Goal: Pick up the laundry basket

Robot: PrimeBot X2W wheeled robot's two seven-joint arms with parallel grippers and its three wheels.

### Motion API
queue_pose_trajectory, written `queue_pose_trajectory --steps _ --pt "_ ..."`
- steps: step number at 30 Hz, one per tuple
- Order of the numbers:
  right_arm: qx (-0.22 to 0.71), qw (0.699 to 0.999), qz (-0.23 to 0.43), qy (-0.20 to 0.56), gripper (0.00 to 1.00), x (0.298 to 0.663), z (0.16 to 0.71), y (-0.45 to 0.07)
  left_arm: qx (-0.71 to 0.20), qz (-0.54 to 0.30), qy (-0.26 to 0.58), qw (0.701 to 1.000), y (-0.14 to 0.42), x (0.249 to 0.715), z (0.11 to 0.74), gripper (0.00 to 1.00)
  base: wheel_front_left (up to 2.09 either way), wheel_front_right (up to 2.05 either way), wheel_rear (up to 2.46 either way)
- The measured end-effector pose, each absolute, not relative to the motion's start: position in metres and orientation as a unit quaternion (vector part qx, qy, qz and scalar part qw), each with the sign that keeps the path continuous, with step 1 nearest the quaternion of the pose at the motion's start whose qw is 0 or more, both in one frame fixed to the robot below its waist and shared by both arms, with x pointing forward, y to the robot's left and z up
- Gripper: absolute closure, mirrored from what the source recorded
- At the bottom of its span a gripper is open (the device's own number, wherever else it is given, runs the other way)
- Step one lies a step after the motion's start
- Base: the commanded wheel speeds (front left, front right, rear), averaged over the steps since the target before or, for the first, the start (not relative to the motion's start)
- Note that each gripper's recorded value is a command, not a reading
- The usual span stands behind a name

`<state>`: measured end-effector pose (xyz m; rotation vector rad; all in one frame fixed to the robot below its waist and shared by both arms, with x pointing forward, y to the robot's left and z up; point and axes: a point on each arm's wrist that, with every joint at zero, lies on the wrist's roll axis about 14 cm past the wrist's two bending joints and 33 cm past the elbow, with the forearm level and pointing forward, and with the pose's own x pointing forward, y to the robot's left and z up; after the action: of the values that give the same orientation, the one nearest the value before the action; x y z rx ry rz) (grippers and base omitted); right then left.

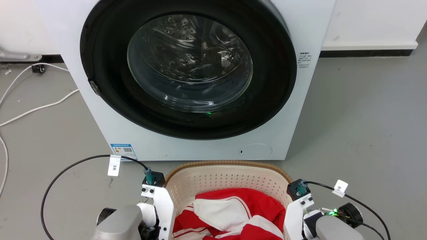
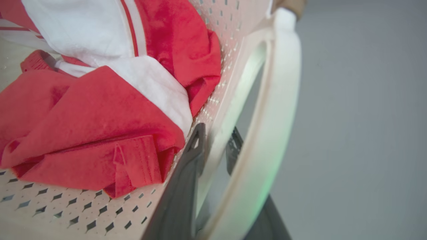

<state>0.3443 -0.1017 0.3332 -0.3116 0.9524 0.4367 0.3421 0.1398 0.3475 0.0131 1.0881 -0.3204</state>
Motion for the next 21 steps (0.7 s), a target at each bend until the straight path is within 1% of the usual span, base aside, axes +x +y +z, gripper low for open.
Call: queue_pose_trajectory --steps 21 --pt "-0.147 0.843 0.214 0.471 1.0 0.33 0.335 -0.103 0.015 -0.157 0.524 0.837 0.14 0.331 0.347 1.0 0.0 0.0 0.0"
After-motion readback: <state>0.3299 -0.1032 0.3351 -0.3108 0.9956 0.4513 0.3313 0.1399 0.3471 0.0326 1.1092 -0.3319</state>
